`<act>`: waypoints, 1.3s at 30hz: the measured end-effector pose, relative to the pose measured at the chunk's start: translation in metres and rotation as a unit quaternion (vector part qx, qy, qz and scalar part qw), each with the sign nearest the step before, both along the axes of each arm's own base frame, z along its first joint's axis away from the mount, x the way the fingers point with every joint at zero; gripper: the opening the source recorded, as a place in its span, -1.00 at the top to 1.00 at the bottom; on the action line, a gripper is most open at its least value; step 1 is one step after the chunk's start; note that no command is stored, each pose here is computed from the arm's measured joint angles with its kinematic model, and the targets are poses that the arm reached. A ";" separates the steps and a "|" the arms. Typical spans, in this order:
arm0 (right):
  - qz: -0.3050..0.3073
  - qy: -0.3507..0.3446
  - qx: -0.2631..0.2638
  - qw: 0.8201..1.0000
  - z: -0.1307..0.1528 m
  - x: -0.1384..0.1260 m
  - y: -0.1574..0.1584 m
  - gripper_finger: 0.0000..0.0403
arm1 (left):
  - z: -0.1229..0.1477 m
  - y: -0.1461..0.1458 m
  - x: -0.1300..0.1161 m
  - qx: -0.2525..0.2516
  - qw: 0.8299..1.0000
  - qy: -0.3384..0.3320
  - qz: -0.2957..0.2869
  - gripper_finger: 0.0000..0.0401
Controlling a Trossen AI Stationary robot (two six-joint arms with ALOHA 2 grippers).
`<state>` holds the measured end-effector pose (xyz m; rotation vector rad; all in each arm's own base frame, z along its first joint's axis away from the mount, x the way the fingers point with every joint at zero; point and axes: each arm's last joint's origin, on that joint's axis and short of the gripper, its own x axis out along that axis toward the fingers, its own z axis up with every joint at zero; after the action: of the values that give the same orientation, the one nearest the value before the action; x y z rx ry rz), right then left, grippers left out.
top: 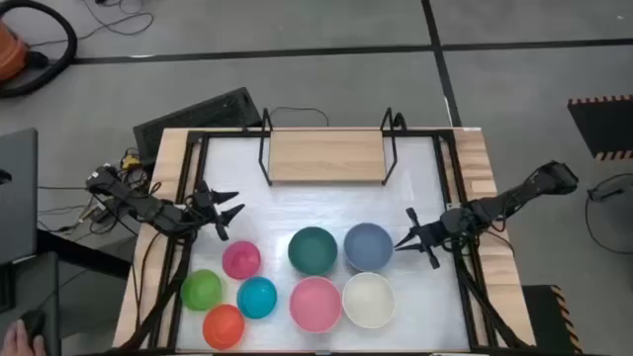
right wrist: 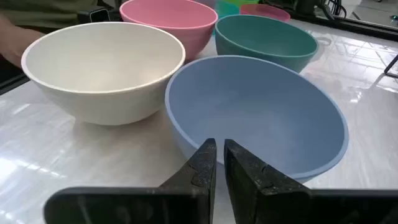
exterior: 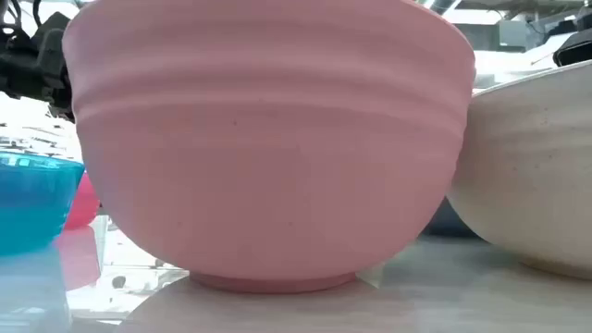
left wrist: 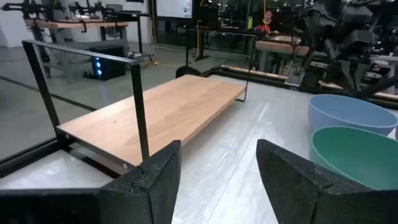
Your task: Place and stack bowls onto a shelf
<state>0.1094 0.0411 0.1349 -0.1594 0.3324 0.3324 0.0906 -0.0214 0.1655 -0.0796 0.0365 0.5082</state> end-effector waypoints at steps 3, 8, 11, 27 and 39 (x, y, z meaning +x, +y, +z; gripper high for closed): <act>0.000 0.000 0.000 1.000 0.000 0.000 0.000 0.71 | 0.000 0.000 0.000 0.000 1.000 0.000 0.000 0.03; 0.000 0.000 0.000 1.000 0.000 0.000 0.000 0.71 | 0.000 0.000 0.000 0.000 1.000 0.000 0.000 0.03; 0.000 0.000 0.000 1.000 0.000 0.000 0.000 0.71 | 0.000 0.000 0.000 0.000 1.000 0.000 0.000 0.03; 0.000 0.000 0.000 1.000 0.000 0.000 0.000 0.71 | 0.000 0.000 0.000 0.000 1.000 0.000 0.003 0.03; -0.076 -0.140 -0.069 0.985 0.029 0.009 -0.009 0.71 | 0.001 0.000 0.000 -0.006 1.000 -0.007 0.000 0.03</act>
<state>0.1185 0.0319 0.1637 -0.3118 0.0878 0.1328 0.0908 -0.0215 0.1663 -0.0948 0.0256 0.5082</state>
